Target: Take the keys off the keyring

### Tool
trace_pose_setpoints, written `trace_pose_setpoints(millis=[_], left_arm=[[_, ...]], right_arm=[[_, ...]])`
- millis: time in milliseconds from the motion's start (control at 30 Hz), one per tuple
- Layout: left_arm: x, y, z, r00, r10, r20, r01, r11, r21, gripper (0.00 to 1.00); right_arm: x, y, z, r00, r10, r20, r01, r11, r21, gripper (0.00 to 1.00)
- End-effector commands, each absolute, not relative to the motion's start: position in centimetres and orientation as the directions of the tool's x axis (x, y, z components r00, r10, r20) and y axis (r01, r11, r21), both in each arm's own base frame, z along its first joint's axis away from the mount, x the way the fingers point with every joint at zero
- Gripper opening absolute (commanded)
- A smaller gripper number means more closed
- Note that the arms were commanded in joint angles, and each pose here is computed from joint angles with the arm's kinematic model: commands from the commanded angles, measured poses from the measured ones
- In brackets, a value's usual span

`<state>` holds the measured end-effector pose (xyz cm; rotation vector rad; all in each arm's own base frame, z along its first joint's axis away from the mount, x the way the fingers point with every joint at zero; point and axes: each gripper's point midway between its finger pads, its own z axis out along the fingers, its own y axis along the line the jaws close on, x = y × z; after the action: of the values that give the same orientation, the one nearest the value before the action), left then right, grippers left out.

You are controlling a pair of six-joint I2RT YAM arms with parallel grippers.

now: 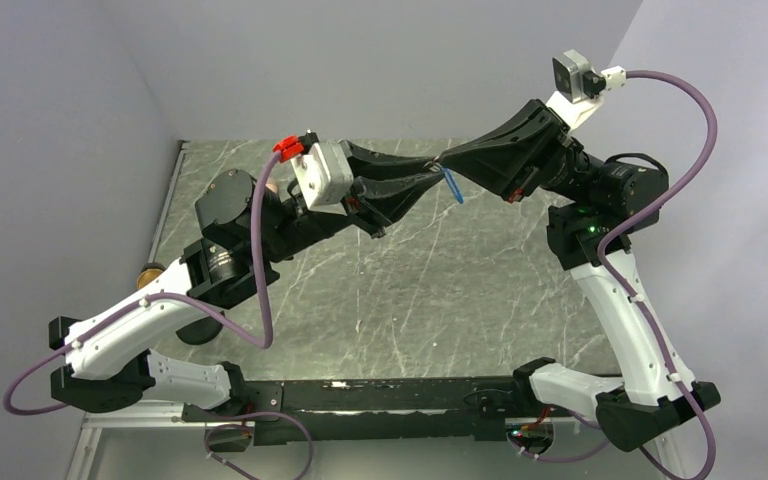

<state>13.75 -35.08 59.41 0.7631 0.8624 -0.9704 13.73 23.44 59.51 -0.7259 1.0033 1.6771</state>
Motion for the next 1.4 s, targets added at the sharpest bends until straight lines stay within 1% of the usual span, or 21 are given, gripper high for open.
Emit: trace_pose_setpoints(millis=[0, 67, 133, 200, 300, 400, 500, 700, 833, 1033, 1200, 1367], left_arm=[[13.1, -33.8, 61.9, 0.349, -0.424, -0.836, 0.904, 0.386, 0.182, 0.4], [13.1, -33.7, 61.8, 0.35, -0.422, -0.836, 0.904, 0.386, 0.183, 0.58], [13.1, -33.4, 61.9, 0.361, -0.416, -0.835, 0.899, 0.392, 0.193, 0.67], [12.9, -33.1, 62.0, 0.376, -0.408, -0.832, 0.894, 0.396, 0.209, 0.7], [12.6, -32.7, 61.9, 0.392, -0.389, -0.834, 0.89, 0.391, 0.236, 0.71], [12.4, -32.2, 61.4, 0.385, -0.368, -0.846, 0.892, 0.383, 0.239, 0.68], [12.2, -31.8, 60.7, 0.358, -0.337, -0.871, 0.902, 0.367, 0.229, 0.62], [12.2, -31.8, 59.5, 0.322, -0.294, -0.9, 0.915, 0.34, 0.216, 0.54], [12.2, -32.4, 59.2, 0.298, -0.276, -0.914, 0.925, 0.321, 0.204, 0.51], [12.4, -33.2, 58.8, 0.269, -0.272, -0.924, 0.936, 0.301, 0.184, 0.49], [12.5, -33.6, 58.9, 0.251, -0.279, -0.927, 0.942, 0.291, 0.168, 0.42], [12.6, -33.7, 59.0, 0.246, -0.28, -0.928, 0.943, 0.292, 0.162, 0.32]], right_arm=[[12.3, 23.2, 59.5, -0.299, 0.417, -0.858, -0.954, -0.163, 0.253, 0.0], [12.2, 23.2, 59.6, -0.294, 0.42, -0.859, -0.955, -0.157, 0.25, 0.0], [12.2, 23.2, 59.6, -0.292, 0.421, -0.859, -0.956, -0.154, 0.25, 0.0], [12.2, 23.1, 59.6, -0.292, 0.422, -0.858, -0.956, -0.152, 0.251, 0.0], [12.2, 23.1, 59.8, -0.288, 0.429, -0.856, -0.957, -0.145, 0.25, 0.0], [12.1, 23.0, 60.1, -0.277, 0.435, -0.857, -0.961, -0.135, 0.242, 0.0], [12.2, 22.9, 60.3, -0.27, 0.436, -0.858, -0.963, -0.124, 0.24, 0.0], [12.1, 22.8, 60.4, -0.269, 0.446, -0.853, -0.963, -0.125, 0.238, 0.0], [12.0, 22.8, 60.4, -0.271, 0.451, -0.85, -0.962, -0.13, 0.238, 0.0], [11.8, 22.7, 60.5, -0.272, 0.451, -0.85, -0.962, -0.135, 0.236, 0.0], [11.4, 22.7, 60.2, -0.278, 0.437, -0.855, -0.96, -0.152, 0.234, 0.0], [11.1, 22.7, 60.0, -0.282, 0.429, -0.858, -0.959, -0.159, 0.236, 0.0]])
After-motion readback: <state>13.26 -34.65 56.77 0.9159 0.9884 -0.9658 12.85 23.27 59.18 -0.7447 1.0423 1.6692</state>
